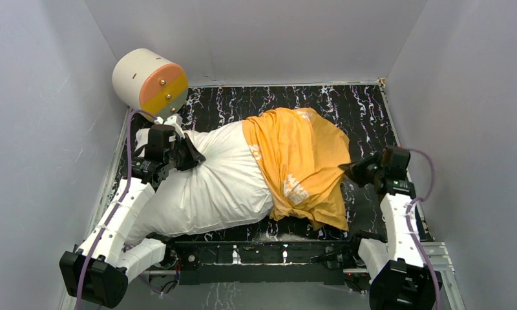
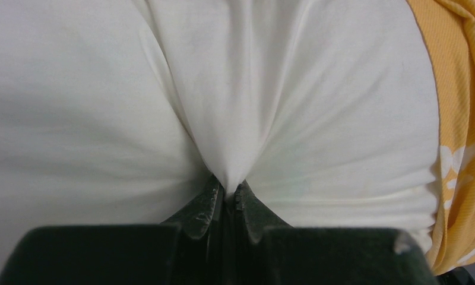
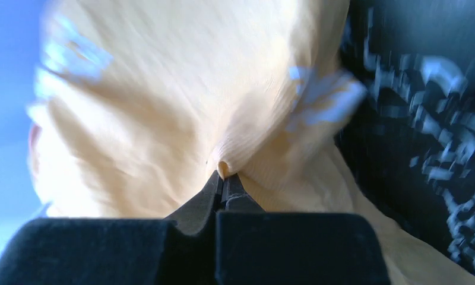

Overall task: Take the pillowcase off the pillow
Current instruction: Remove the pillow from the pillowcase.

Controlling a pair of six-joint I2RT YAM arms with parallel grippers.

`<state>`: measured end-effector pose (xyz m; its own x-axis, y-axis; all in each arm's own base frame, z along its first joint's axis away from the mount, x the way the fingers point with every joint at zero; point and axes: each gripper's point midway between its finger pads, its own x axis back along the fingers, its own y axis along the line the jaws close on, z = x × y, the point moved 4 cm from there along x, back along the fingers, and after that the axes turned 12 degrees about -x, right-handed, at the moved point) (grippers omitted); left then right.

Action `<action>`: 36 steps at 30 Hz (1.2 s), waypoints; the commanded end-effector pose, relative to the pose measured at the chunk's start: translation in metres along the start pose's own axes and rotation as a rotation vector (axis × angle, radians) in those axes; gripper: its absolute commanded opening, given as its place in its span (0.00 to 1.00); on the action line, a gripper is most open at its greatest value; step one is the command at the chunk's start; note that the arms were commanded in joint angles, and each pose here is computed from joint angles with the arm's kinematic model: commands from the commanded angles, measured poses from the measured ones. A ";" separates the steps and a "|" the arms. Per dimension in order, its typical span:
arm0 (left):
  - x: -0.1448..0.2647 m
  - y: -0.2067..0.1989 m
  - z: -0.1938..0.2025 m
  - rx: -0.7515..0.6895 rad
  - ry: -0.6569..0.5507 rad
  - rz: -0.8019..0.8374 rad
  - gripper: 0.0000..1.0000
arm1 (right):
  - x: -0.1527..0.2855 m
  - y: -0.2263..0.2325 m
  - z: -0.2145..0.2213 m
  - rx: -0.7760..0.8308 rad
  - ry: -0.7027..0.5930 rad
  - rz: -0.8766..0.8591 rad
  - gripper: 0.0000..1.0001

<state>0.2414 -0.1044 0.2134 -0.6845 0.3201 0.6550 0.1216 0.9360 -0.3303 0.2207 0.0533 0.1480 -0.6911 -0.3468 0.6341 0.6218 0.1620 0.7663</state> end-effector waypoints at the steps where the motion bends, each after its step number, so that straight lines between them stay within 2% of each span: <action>1: 0.008 0.026 0.024 -0.008 0.089 -0.152 0.00 | 0.049 0.061 -0.074 0.260 -0.547 0.029 0.00; 5: 0.015 0.041 0.025 -0.012 0.070 -0.259 0.00 | 0.094 0.087 -0.113 0.336 -0.877 0.104 0.00; 8: 0.022 0.052 0.026 -0.007 0.069 -0.346 0.00 | 0.104 0.097 -0.122 0.365 -0.936 0.135 0.00; 13: 0.033 0.062 0.028 -0.002 0.057 -0.427 0.00 | 0.098 0.110 -0.121 0.394 -0.891 0.102 0.00; 15: 0.035 0.063 0.027 -0.009 0.044 -0.428 0.00 | 0.083 0.117 -0.113 0.444 -0.778 0.062 0.00; 17: 0.033 0.057 0.024 -0.029 0.026 -0.380 0.00 | 0.062 0.116 -0.099 0.483 -0.607 0.047 0.00; 20: 0.030 0.037 0.016 -0.053 0.009 -0.234 0.00 | 0.032 0.102 -0.075 0.470 -0.338 0.056 0.20; 22: 0.031 0.021 0.010 -0.066 -0.014 -0.128 0.22 | 0.021 0.090 -0.063 0.418 -0.216 0.084 0.43; 23: 0.033 0.013 0.006 -0.076 -0.029 -0.071 0.26 | 0.016 0.085 -0.059 0.399 -0.170 0.096 0.54; 26: 0.042 -0.002 -0.005 -0.089 -0.081 0.015 0.28 | 0.009 0.070 -0.051 0.369 -0.083 0.140 0.72; 28: 0.049 -0.009 -0.013 -0.097 -0.109 0.050 0.42 | 0.010 0.062 -0.050 0.369 -0.073 0.184 0.88; 29: 0.052 -0.013 -0.016 -0.100 -0.116 0.067 0.54 | 0.012 0.057 -0.052 0.346 -0.097 0.216 0.94; 30: 0.055 -0.017 -0.019 -0.105 -0.125 0.088 0.62 | 0.014 0.056 -0.055 0.328 -0.124 0.237 0.97; 31: 0.059 -0.022 -0.022 -0.114 -0.129 0.118 0.67 | 0.018 0.054 -0.057 0.319 -0.150 0.263 0.98; 36: 0.072 -0.050 -0.035 -0.201 -0.137 0.299 0.77 | 0.039 0.051 -0.055 0.240 -0.217 0.340 0.99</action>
<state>0.2207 -0.1042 0.2720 -0.7475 0.4084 0.5238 0.2771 0.9085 -0.3129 0.2582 0.0040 0.1813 -0.5394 -0.1182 0.8337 0.6855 0.5134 0.5162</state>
